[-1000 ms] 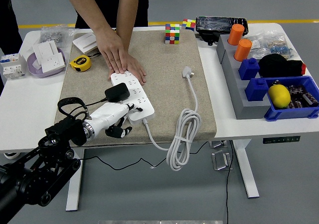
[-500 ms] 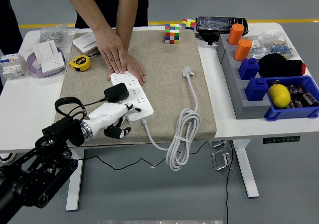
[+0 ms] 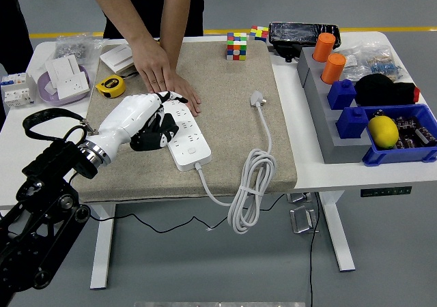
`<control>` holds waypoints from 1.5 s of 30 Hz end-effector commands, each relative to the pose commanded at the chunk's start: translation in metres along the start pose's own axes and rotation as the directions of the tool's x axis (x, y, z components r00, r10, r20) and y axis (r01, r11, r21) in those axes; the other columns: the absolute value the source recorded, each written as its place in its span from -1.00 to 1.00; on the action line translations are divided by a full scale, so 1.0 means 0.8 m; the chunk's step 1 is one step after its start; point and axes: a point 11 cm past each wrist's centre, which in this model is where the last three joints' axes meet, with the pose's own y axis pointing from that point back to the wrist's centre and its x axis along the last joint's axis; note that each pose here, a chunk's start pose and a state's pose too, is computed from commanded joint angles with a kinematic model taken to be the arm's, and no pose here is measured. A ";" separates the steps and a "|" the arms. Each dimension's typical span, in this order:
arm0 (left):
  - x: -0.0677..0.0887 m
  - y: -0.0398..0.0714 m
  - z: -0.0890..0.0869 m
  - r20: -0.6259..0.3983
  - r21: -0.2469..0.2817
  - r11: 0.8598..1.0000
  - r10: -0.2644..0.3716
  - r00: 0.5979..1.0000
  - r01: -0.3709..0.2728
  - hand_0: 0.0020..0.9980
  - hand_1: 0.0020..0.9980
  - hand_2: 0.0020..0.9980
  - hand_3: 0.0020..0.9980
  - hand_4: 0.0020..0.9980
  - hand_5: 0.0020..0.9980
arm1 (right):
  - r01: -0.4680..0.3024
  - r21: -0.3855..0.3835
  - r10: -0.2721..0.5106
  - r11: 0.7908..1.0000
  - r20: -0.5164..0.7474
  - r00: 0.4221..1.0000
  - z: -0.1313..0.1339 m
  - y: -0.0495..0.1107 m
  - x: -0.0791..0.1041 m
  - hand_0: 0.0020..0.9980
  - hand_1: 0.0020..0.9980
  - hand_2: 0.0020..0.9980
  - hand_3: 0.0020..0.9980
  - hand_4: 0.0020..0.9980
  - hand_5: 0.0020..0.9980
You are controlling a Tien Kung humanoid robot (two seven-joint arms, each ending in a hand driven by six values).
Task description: Pick up the plug,place it near the board,insert it into the board,press the button
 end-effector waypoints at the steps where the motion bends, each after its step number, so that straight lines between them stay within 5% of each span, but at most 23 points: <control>1: 0.009 0.002 0.005 -0.055 -0.013 0.999 0.038 0.998 -0.039 -0.49 -0.70 -0.53 0.30 0.26 -0.66 | 0.000 -0.001 0.000 1.000 0.000 1.000 0.000 0.000 0.000 0.63 0.53 0.46 0.50 1.00 1.00; 5: 0.032 0.007 0.008 -0.251 -0.016 0.992 0.117 0.961 -0.125 -0.49 -0.70 -0.53 0.30 0.26 -0.66 | 0.002 -0.002 -0.002 1.000 0.000 1.000 0.001 0.000 -0.001 0.63 0.53 0.46 0.50 1.00 1.00; 6: 0.032 0.007 0.002 -0.300 0.003 0.992 0.117 0.947 -0.122 0.08 0.23 0.18 0.25 1.00 -0.09 | 0.002 -0.002 -0.002 1.000 0.000 1.000 0.001 0.000 -0.001 0.63 0.52 0.46 0.50 1.00 1.00; 12: 0.002 0.016 -0.052 -0.555 0.142 0.990 0.069 0.829 0.013 0.08 0.23 0.18 0.25 1.00 -0.09 | 0.007 -0.002 -0.007 1.000 0.001 1.000 0.000 0.001 -0.003 0.63 0.52 0.46 0.50 1.00 1.00; 13: -0.004 0.018 -0.058 -0.598 0.156 0.987 0.068 0.798 0.033 1.00 1.00 1.00 0.82 1.00 0.64 | 0.007 -0.003 -0.007 1.000 0.001 1.000 0.001 0.001 -0.003 0.63 0.52 0.46 0.50 1.00 1.00; 18: -0.015 0.027 -0.071 -0.759 0.171 0.983 0.090 0.645 0.064 1.00 1.00 1.00 0.82 1.00 0.64 | 0.004 -0.008 -0.004 1.000 0.000 1.000 0.004 0.000 -0.001 0.63 0.52 0.46 0.50 1.00 1.00; 19: -0.015 0.028 -0.072 -0.784 0.167 0.984 0.094 0.613 0.064 1.00 1.00 1.00 1.00 1.00 0.86 | 0.004 -0.008 -0.004 1.000 0.000 1.000 0.004 0.000 -0.001 0.63 0.52 0.46 0.50 1.00 1.00; 24: -0.010 0.030 -0.073 -0.896 0.143 0.989 0.113 0.429 0.037 1.00 1.00 1.00 1.00 1.00 0.86 | 0.005 -0.005 -0.005 1.000 0.000 1.000 0.002 0.000 -0.001 0.63 0.52 0.46 0.50 1.00 1.00; 31: -0.003 0.031 -0.069 -0.984 0.098 0.995 0.099 0.148 -0.014 1.00 1.00 1.00 1.00 1.00 0.92 | 0.007 -0.006 -0.007 1.000 -0.004 1.000 0.004 0.000 -0.003 0.63 0.52 0.46 0.50 1.00 1.00; 34: -0.001 0.032 -0.067 -0.994 0.087 0.996 0.089 0.068 -0.030 1.00 1.00 1.00 1.00 1.00 0.92 | 0.006 -0.008 -0.006 1.000 -0.005 1.000 0.005 0.000 -0.002 0.63 0.52 0.46 0.50 1.00 1.00; 36: 0.000 0.033 -0.067 -0.991 0.086 0.996 0.088 0.102 -0.027 1.00 1.00 1.00 1.00 1.00 0.92 | 0.005 -0.009 -0.005 1.000 -0.006 1.000 0.006 0.000 -0.002 0.63 0.52 0.46 0.50 1.00 1.00; 37: 0.001 0.033 -0.066 -0.986 0.086 0.996 0.088 0.139 -0.021 1.00 1.00 1.00 1.00 1.00 0.65 | 0.004 -0.009 -0.004 1.000 -0.006 1.000 0.006 0.000 -0.001 0.63 0.52 0.46 0.50 1.00 1.00; 42: 0.004 0.031 -0.045 -0.925 0.026 0.999 0.014 0.380 0.025 1.00 1.00 1.00 1.00 1.00 0.65 | 0.004 -0.010 -0.004 1.000 -0.007 1.000 0.006 0.000 -0.001 0.63 0.52 0.46 0.50 1.00 1.00; 43: 0.004 0.031 -0.041 -0.907 0.017 0.999 0.002 0.421 0.033 0.44 0.37 0.37 1.00 1.00 -0.13 | 0.004 -0.010 -0.004 1.000 -0.007 1.000 0.006 0.000 -0.001 0.63 0.52 0.46 0.50 1.00 1.00; 45: 0.006 0.028 -0.027 -0.858 -0.024 0.999 -0.040 0.512 0.037 0.44 0.37 0.37 1.00 1.00 -0.13 | 0.004 -0.008 -0.004 1.000 -0.007 1.000 0.005 0.000 -0.001 0.63 0.52 0.46 0.50 1.00 1.00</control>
